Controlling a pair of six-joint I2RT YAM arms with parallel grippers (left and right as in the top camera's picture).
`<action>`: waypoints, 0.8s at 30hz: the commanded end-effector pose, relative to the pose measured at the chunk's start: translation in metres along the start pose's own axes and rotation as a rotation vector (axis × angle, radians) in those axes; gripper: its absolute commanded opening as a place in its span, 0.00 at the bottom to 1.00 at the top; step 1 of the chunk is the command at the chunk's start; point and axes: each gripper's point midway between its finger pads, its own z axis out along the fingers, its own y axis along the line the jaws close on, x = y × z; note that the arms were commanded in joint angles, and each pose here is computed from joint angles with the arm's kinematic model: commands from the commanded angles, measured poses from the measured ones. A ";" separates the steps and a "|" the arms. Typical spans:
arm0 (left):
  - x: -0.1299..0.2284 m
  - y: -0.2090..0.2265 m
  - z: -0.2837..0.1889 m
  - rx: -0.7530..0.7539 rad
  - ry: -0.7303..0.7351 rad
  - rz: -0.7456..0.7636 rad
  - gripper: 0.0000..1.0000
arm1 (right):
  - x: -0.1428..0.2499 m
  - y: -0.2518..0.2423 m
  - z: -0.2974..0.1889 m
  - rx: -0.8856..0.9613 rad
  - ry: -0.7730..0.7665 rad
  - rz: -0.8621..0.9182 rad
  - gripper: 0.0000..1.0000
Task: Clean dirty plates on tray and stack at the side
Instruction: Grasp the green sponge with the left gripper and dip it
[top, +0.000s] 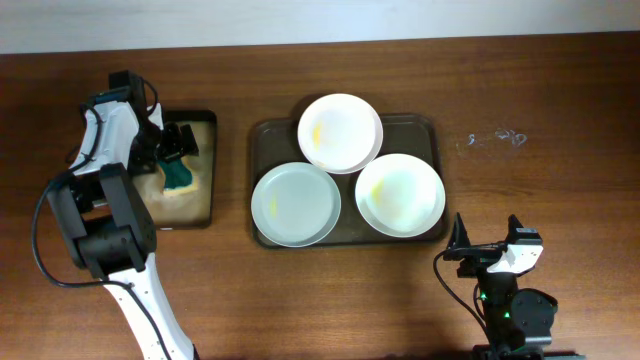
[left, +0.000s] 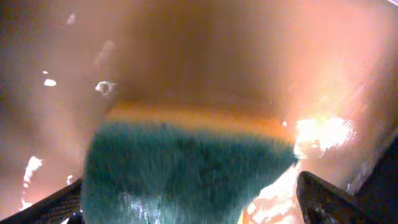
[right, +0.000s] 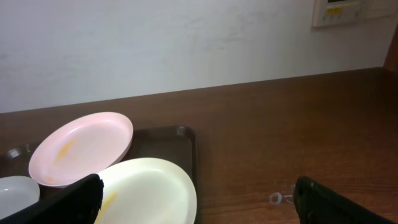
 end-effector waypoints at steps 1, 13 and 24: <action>-0.001 0.003 0.014 -0.003 0.001 0.006 0.97 | 0.003 -0.001 0.000 0.005 0.004 -0.001 0.98; 0.046 0.008 0.010 -0.025 0.193 -0.014 0.99 | 0.003 -0.001 0.000 0.005 0.004 -0.001 0.98; 0.044 0.008 0.010 -0.025 0.187 -0.015 0.07 | 0.003 -0.001 0.000 0.005 0.004 -0.001 0.98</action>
